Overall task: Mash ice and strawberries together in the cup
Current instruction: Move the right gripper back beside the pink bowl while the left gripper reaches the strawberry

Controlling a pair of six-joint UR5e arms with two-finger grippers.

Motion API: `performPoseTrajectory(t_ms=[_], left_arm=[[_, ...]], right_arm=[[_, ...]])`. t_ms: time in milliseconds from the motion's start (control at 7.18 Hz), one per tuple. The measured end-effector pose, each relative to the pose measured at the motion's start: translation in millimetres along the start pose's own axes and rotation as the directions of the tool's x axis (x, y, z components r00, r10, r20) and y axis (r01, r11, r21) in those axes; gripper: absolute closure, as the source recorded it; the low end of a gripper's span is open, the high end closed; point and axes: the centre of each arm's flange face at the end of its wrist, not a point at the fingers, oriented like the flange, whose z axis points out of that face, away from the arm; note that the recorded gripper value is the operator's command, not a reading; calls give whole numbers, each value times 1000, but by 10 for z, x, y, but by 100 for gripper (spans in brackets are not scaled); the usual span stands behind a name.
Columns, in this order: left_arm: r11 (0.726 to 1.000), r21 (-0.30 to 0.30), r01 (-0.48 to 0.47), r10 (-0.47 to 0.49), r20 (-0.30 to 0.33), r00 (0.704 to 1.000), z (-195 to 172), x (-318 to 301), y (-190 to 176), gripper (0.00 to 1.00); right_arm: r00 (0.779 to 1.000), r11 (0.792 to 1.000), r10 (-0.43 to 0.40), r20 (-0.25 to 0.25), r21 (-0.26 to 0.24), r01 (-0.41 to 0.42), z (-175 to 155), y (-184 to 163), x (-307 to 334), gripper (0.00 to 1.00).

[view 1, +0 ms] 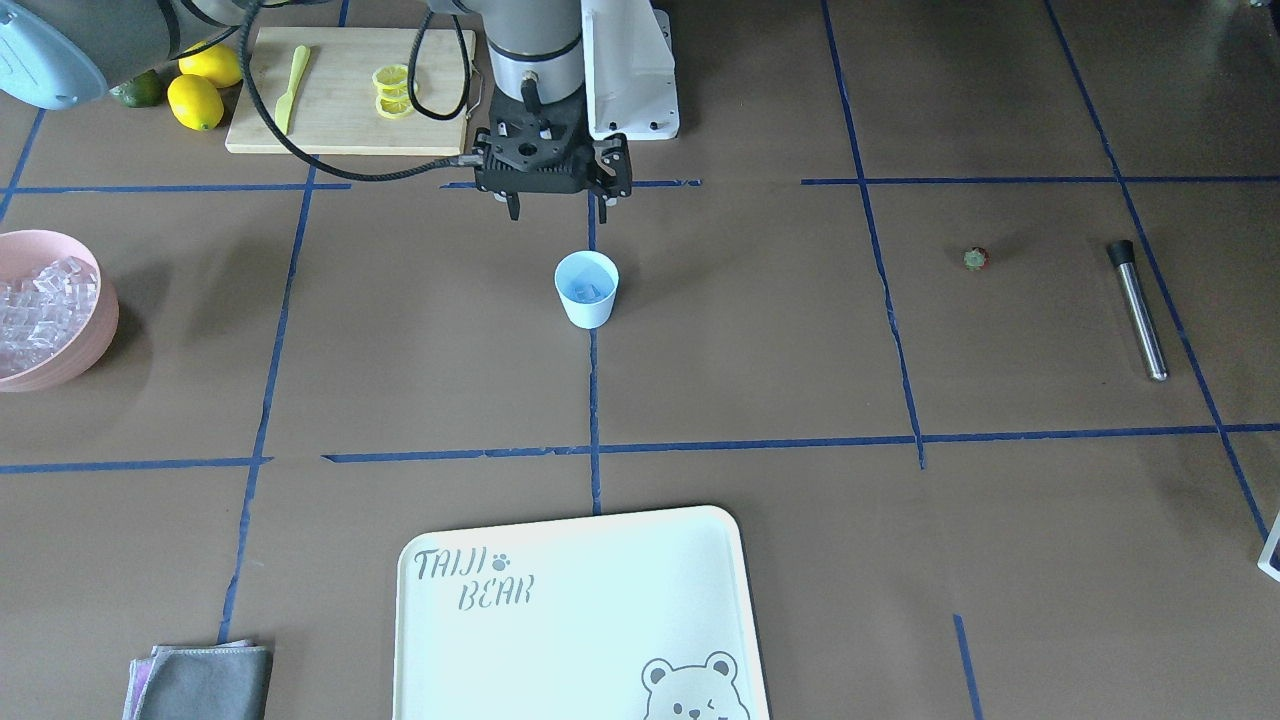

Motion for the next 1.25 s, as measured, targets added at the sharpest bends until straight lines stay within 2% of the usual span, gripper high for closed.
performPoseTrajectory(t_ms=[278, 557, 696, 974, 1253], left_arm=[[1000, 8, -11, 11, 0, 1000, -27, 36, -28, 0], [999, 21, -44, 45, -3, 999, -63, 203, -88, 0], [998, 26, -50, 50, -10, 999, -83, 479, -160, 0], [1000, 14, 5, -5, -52, 999, -67, 1497, -231, 0], [999, -9, 49, -50, -75, 996, 163, 2331, -109, 0]], right_arm=[[999, 998, 39, 4, 58, -39, -579, -215, 546, 1], [1000, 994, 13, -9, 108, -12, -1008, -669, 1313, 1], [999, 994, -26, -20, 108, 28, -1186, -944, 1737, 1], [989, 987, -135, -59, 83, 140, -1356, -1343, 2614, 0], [959, 964, -261, -108, 19, 264, -1337, -1665, 3609, 1]])
